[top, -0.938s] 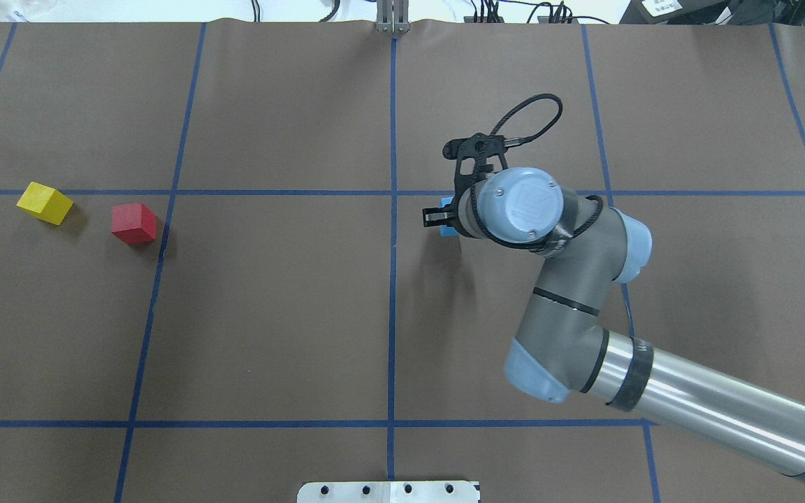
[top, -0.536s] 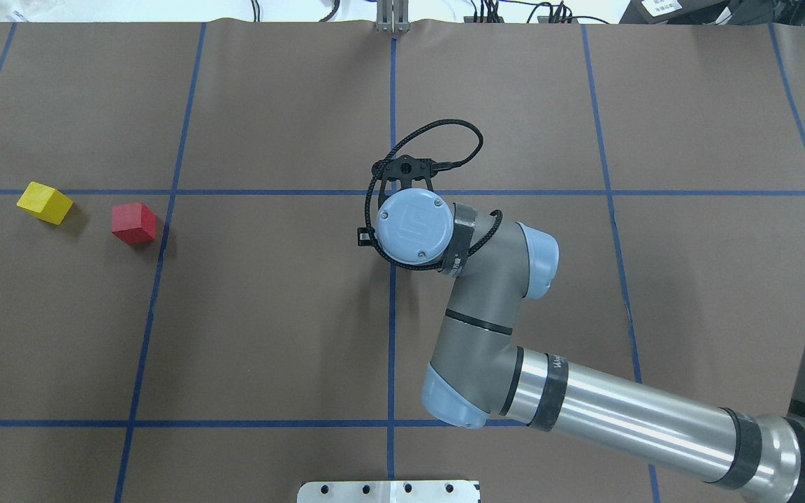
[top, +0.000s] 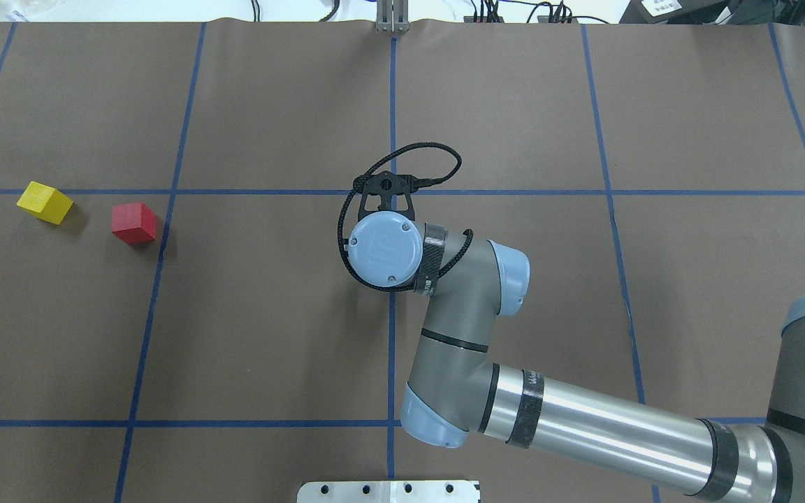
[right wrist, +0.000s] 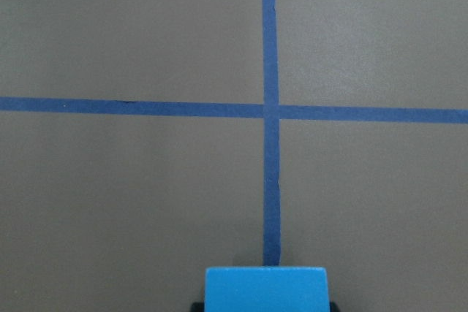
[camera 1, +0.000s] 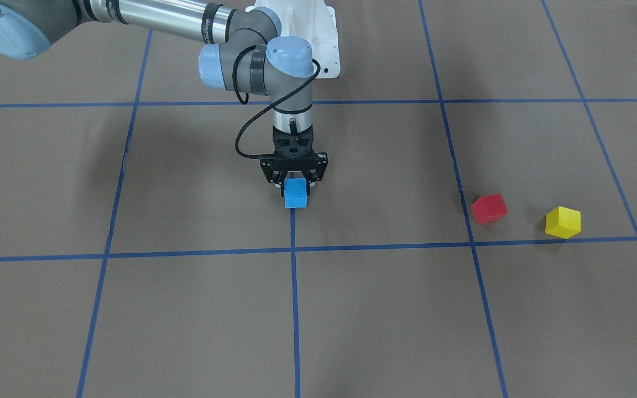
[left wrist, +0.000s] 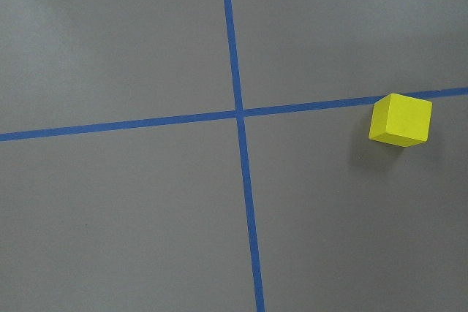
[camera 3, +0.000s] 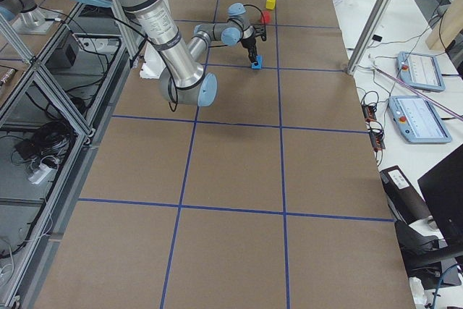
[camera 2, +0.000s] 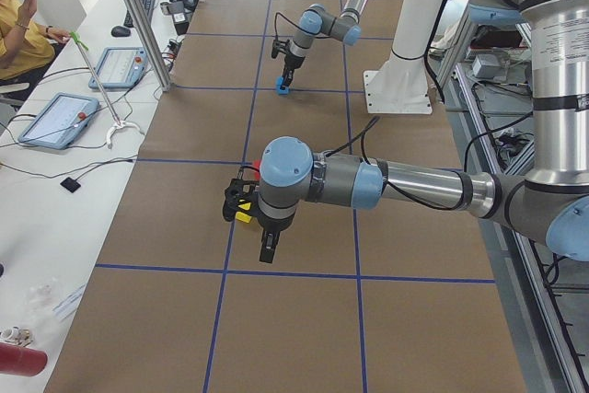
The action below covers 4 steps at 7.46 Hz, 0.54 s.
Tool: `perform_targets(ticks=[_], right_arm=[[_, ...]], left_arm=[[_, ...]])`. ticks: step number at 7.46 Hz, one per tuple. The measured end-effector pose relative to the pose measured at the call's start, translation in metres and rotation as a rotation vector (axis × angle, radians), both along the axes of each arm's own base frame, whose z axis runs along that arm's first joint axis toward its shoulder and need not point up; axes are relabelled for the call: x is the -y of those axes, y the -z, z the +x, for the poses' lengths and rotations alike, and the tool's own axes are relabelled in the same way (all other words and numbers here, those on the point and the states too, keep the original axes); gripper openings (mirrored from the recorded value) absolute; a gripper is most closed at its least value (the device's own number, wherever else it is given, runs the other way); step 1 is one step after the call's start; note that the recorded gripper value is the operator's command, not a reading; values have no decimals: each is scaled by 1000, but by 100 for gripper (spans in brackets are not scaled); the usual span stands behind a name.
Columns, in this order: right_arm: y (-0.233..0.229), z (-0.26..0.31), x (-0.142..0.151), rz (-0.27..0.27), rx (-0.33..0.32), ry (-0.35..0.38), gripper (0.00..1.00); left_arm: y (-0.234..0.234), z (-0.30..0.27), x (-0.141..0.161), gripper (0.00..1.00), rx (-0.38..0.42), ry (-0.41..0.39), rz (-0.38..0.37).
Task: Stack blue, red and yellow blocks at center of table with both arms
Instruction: 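Carry the blue cube with the right gripper to the table center, then open the right gripper and withdraw the right arm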
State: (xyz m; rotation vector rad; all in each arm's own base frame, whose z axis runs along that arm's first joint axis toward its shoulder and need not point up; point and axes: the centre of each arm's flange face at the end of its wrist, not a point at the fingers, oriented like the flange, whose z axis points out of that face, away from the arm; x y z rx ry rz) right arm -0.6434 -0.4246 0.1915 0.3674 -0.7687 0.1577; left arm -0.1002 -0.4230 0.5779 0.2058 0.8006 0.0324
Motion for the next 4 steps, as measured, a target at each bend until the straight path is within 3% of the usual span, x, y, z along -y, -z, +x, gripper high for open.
perform_targets(ticks=[2, 4], right_arm=[[13, 21, 17, 12, 29, -38, 100], [17, 94, 81, 39, 39, -116, 100]], left_arm=[[3, 0, 1, 100, 1, -2, 10], [20, 3, 21, 100, 10, -12, 101]])
